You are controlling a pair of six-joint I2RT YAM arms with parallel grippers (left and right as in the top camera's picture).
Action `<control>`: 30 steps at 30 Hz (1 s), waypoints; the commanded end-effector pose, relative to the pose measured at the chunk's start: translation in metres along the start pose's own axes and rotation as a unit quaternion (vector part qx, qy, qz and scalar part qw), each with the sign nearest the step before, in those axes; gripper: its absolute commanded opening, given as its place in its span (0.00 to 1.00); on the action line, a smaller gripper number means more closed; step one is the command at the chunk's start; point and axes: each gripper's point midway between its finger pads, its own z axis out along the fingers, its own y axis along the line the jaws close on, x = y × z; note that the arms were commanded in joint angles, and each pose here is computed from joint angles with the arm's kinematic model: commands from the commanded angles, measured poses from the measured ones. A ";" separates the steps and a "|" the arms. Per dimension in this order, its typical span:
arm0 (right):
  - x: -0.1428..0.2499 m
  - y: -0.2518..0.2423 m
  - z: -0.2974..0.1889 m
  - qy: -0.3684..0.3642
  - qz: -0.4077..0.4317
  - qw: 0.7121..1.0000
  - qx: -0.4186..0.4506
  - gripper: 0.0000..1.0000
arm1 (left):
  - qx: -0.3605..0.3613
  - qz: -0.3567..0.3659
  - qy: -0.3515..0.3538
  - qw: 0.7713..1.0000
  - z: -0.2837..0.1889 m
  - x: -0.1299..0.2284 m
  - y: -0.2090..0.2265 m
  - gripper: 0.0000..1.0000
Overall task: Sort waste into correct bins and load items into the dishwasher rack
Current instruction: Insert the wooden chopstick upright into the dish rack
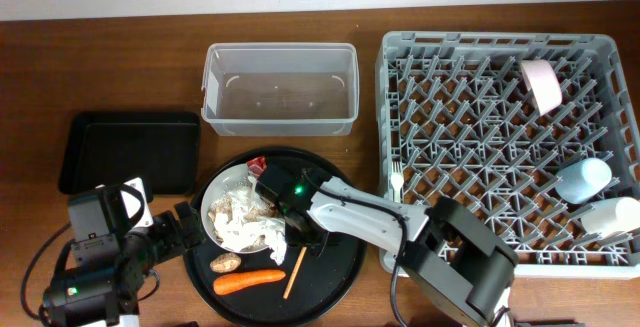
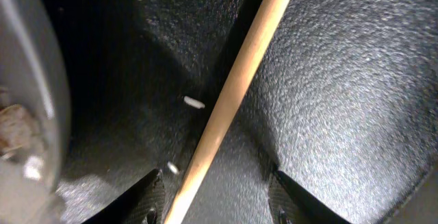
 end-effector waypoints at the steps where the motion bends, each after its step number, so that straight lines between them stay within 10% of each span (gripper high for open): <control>1: -0.004 0.001 0.004 -0.012 0.004 1.000 0.009 0.45 | 0.004 -0.005 -0.009 1.000 -0.005 -0.005 -0.001 0.99; 15: -0.004 0.001 0.004 -0.012 0.004 1.000 0.008 0.04 | 0.004 -0.005 -0.010 1.000 -0.005 -0.005 -0.001 0.99; 23: -0.040 -0.010 -0.089 -0.091 -0.055 0.993 -0.042 0.04 | 0.004 -0.005 -0.010 1.000 -0.005 -0.005 -0.001 0.99; 30: -0.076 -0.139 -0.160 -0.118 -0.057 0.991 -0.004 0.04 | 0.004 -0.005 -0.009 1.000 -0.005 -0.005 -0.001 0.99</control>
